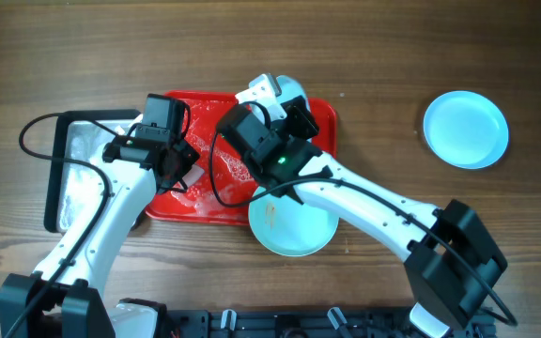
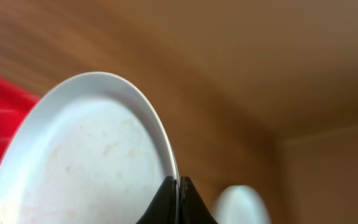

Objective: Clean dirty plates on tray and stack at the side
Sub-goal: 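Lift the scrubbed plate off the tray with the right gripper, then carry the plate right and stack it on the cleaned plate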

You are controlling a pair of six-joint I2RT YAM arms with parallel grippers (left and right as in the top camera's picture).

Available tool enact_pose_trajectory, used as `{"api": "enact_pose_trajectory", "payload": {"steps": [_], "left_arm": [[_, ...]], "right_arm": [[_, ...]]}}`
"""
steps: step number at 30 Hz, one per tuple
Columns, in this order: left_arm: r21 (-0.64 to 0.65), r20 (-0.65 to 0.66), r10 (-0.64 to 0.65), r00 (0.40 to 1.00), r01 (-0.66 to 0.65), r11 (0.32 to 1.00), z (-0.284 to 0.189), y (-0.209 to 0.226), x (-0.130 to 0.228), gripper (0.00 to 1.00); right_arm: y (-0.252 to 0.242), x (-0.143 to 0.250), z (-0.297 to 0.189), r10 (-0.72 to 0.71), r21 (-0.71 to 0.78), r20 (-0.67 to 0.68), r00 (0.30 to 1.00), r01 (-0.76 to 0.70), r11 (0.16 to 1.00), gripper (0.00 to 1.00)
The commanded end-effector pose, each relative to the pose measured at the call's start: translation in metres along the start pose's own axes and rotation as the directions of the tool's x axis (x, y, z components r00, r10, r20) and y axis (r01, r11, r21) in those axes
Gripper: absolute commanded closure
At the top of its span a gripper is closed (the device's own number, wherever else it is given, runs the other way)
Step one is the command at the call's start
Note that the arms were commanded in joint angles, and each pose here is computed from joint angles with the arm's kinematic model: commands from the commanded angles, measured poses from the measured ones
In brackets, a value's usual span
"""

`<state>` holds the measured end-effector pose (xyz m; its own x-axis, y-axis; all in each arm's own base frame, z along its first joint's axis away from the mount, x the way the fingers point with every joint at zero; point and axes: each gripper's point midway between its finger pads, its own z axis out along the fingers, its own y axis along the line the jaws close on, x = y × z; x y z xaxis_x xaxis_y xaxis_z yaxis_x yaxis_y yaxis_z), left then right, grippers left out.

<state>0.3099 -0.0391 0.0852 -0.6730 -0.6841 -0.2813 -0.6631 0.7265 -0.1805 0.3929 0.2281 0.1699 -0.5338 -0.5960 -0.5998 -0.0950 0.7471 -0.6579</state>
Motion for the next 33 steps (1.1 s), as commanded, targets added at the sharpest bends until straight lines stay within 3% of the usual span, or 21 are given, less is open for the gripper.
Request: {"api": "enact_pose_trajectory", "payload": {"steps": [1,7,15,19,33], "left_arm": [[0.004,-0.005,0.009,1.0,-0.009,1.0,0.001,-0.001,-0.001,0.96],[0.003,-0.006,0.009,1.0,-0.009,1.0,0.001,-0.001,-0.001,0.96],[0.003,-0.006,0.01,1.0,-0.01,1.0,0.001,-0.001,-0.001,0.96],[0.003,-0.007,0.01,1.0,-0.01,1.0,0.001,-0.001,0.0,0.96],[-0.004,-0.022,0.03,0.999,-0.03,1.0,0.001,0.001,0.003,0.96]], "right_arm": [[0.035,0.01,0.015,0.258,-0.26,-0.122,0.959,-0.281,0.924,0.96],[0.04,0.011,0.019,0.327,-0.42,-0.227,0.918,-0.395,0.817,0.96],[-0.007,-0.016,-0.01,0.447,-0.686,-0.342,0.827,-0.545,0.482,0.96],[-0.024,-0.006,-0.009,0.418,-0.746,-0.379,0.826,-0.54,0.39,0.96],[-0.045,0.018,0.005,0.42,-0.706,-0.469,0.777,-0.616,0.35,0.96]]}}
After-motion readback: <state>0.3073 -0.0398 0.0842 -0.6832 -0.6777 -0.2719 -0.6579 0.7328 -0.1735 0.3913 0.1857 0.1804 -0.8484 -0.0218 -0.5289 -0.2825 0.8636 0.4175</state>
